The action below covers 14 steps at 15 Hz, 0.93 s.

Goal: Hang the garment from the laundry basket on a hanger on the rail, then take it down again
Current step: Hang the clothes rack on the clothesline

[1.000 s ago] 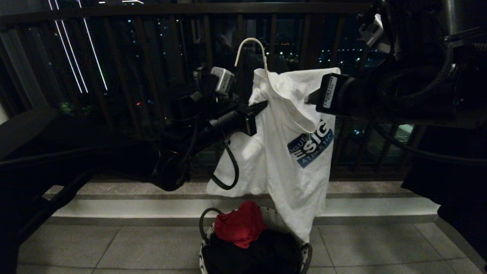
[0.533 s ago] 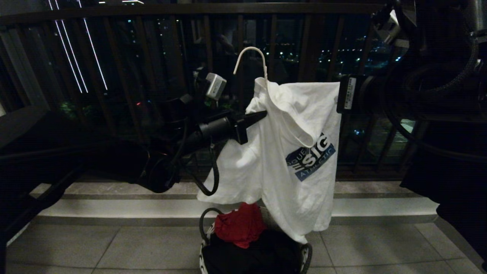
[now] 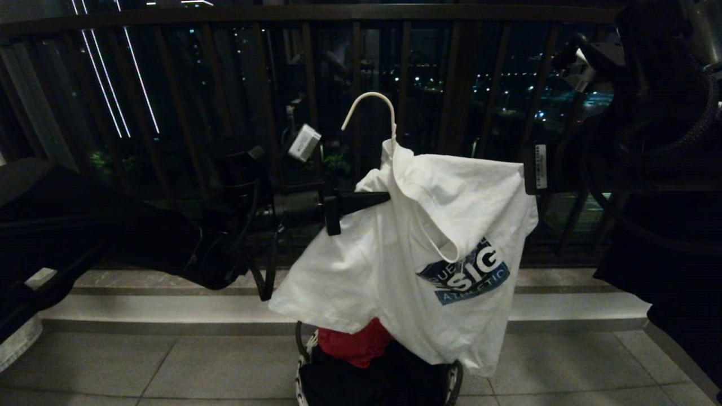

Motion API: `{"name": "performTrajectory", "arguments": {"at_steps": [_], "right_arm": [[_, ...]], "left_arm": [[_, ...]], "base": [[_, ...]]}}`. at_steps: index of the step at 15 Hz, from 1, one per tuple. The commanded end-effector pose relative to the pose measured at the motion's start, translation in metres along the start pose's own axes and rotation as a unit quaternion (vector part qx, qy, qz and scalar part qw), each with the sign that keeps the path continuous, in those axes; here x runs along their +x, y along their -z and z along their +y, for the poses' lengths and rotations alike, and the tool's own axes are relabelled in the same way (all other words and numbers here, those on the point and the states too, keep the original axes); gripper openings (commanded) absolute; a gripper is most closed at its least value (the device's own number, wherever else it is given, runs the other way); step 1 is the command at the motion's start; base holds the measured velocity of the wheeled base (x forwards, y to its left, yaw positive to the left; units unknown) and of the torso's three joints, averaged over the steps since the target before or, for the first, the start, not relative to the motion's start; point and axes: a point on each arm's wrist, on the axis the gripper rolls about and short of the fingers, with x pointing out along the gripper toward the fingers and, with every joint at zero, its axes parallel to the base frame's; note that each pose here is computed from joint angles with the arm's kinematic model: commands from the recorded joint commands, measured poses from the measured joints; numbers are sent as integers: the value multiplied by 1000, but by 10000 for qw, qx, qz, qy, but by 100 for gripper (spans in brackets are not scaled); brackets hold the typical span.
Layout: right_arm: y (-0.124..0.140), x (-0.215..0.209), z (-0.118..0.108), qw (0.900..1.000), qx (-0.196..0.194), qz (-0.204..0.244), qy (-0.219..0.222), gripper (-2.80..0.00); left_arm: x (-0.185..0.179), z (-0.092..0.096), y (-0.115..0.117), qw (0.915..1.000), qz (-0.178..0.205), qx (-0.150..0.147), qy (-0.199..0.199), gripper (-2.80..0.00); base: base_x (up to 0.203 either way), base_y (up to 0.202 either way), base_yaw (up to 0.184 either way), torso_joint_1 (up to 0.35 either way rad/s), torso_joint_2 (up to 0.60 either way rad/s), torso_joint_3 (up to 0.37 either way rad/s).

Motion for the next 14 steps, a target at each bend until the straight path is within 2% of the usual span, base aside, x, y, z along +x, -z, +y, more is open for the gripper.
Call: {"name": "performTrajectory", "arguments": {"at_steps": [1,4,5,9,12,14], "right_arm": [[2,-6,-7,9996,-257,83,74,-280],[4,-3,-12,9968,-742,225,168,-280],[3,-2,-12,9959,-863,222,167,0],[1,-1,-14,9924,-1206,228,56,0],[-1,1,-33,9802,-1909,300,-439,0],[0,2,-43,9705,-2218,328,-888,0]], "left_arm": [[-3,-2,0,9999,45,-32,136,-280],[-11,-4,1,9979,232,-123,595,-280],[-15,-5,0,9964,300,-223,763,-280],[-19,-5,1,9950,363,-289,882,-280],[-20,-7,3,9924,448,-316,1103,-280],[-21,-7,3,9920,458,-324,1132,-280]], "base": [[0,0,0,0,0,0],[0,0,0,0,0,0],[0,0,0,0,0,0],[0,0,0,0,0,0],[0,0,0,0,0,0],[0,0,0,0,0,0]]}}
